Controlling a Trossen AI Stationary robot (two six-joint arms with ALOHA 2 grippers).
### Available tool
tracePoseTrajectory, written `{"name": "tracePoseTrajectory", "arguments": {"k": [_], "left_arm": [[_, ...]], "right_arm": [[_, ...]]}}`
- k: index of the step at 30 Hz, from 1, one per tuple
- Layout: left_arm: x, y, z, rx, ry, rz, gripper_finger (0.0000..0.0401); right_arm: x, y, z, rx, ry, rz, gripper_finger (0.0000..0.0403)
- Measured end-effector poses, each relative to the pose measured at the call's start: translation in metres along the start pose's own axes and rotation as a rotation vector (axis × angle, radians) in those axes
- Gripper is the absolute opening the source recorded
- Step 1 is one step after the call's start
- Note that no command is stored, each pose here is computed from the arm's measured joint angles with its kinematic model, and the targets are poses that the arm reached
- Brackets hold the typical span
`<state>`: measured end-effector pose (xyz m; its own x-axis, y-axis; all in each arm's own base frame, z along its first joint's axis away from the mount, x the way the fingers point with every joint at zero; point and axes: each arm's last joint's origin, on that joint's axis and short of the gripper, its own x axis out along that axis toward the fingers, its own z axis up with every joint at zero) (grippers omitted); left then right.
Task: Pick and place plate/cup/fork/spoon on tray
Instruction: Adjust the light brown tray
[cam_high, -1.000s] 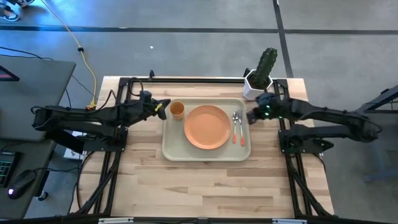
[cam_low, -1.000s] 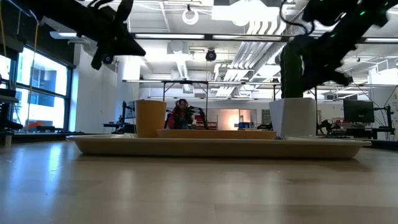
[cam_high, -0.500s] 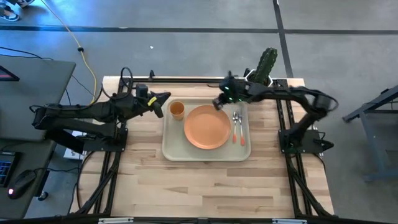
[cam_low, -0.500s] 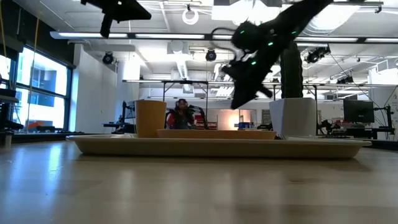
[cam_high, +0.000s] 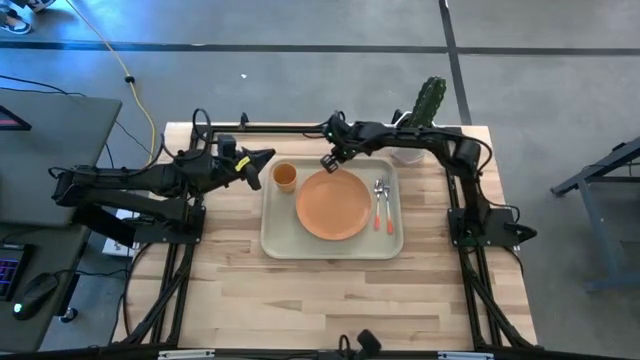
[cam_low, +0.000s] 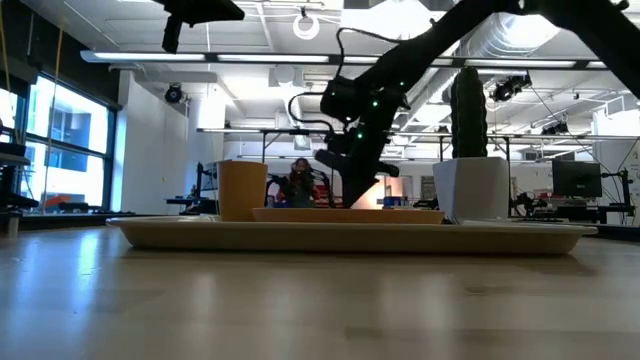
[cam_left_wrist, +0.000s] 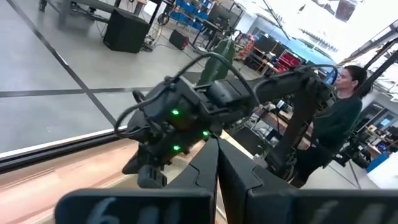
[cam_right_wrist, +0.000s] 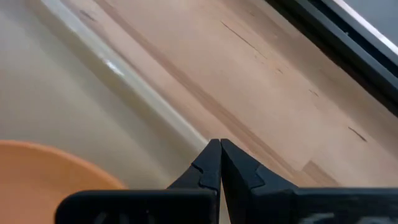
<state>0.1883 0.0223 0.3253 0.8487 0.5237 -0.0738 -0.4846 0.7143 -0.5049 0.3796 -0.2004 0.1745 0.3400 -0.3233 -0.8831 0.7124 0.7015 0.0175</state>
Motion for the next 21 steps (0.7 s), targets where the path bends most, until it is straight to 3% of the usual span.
{"name": "tracePoseTrajectory", "arguments": {"k": [13,21], "left_arm": [[0.0,0.0,-0.002,0.044,0.013,0.002,0.0],[0.0,0.0,-0.002,0.058,0.013,0.002,0.0]], "right_arm": [[0.019,-0.024,-0.002,-0.014,0.119,-0.007,0.0],[0.016,-0.001,-0.011,-0.124,0.154,0.03,0.0]]}}
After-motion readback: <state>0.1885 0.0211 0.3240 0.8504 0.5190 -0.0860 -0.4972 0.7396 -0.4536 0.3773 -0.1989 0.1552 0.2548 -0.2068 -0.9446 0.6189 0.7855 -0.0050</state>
